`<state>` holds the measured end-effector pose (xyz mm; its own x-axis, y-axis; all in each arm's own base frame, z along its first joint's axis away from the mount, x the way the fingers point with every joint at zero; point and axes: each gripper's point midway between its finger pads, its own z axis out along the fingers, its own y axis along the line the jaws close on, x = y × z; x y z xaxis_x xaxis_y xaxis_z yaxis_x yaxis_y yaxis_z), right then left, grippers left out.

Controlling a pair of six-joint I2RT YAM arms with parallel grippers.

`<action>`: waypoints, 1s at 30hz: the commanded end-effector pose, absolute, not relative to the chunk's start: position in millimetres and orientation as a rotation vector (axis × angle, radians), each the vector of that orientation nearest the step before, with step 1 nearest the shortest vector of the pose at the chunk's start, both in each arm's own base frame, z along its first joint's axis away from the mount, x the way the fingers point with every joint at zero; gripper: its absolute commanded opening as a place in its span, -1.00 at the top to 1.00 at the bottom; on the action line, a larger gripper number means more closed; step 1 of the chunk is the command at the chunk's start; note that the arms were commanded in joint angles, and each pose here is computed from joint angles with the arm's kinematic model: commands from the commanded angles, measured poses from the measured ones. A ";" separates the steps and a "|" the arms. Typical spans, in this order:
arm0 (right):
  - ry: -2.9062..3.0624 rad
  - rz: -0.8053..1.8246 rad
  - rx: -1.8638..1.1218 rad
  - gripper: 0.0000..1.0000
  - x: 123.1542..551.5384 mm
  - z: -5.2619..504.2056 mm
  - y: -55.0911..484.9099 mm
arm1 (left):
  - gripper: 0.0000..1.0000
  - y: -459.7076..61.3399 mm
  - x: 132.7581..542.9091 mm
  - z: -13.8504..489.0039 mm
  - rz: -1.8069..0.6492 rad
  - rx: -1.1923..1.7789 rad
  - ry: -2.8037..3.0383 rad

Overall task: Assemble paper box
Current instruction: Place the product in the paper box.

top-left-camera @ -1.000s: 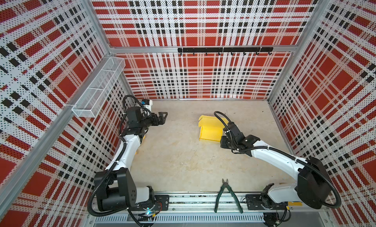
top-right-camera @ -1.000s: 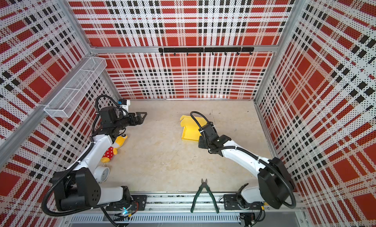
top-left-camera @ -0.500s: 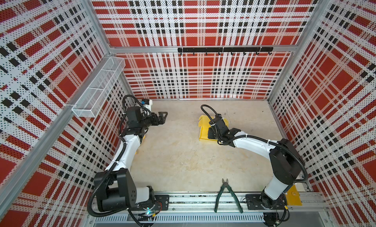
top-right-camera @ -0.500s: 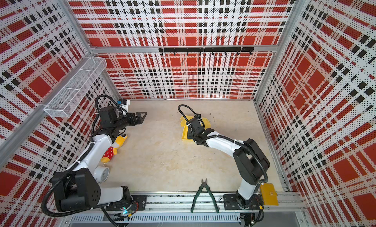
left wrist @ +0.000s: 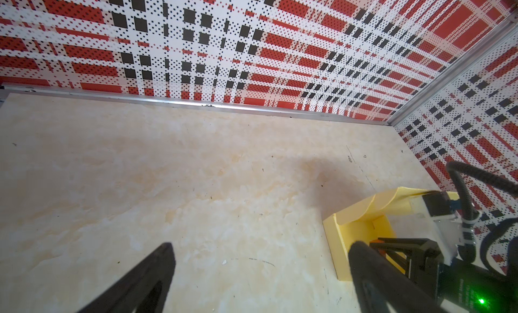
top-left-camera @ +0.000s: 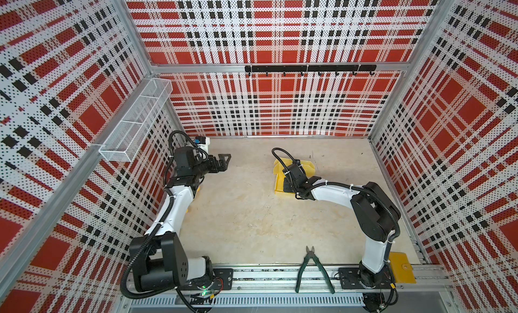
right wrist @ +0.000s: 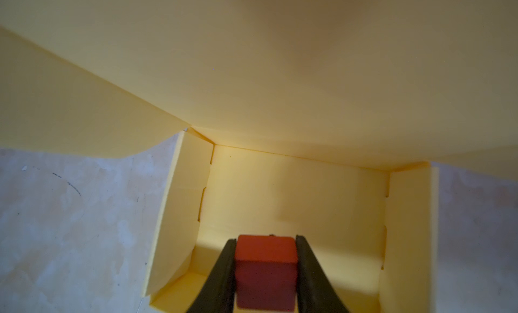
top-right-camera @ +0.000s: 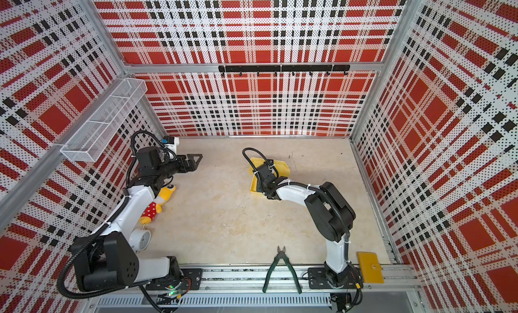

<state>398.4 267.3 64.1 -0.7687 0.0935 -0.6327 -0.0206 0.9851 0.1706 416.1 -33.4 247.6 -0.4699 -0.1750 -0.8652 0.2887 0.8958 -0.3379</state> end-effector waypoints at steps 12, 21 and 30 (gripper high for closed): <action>2.396 0.260 0.076 0.19 413.3 77.5 274.0 | -0.99 -29.8 416.3 255.8 -0.535 0.083 1.958; 2.372 0.304 0.071 0.18 404.3 92.5 275.4 | -0.99 -30.0 414.7 256.1 -0.529 0.089 1.956; 2.336 0.294 0.092 0.16 385.0 119.5 248.5 | -0.99 -30.4 414.7 255.2 -0.532 0.090 1.957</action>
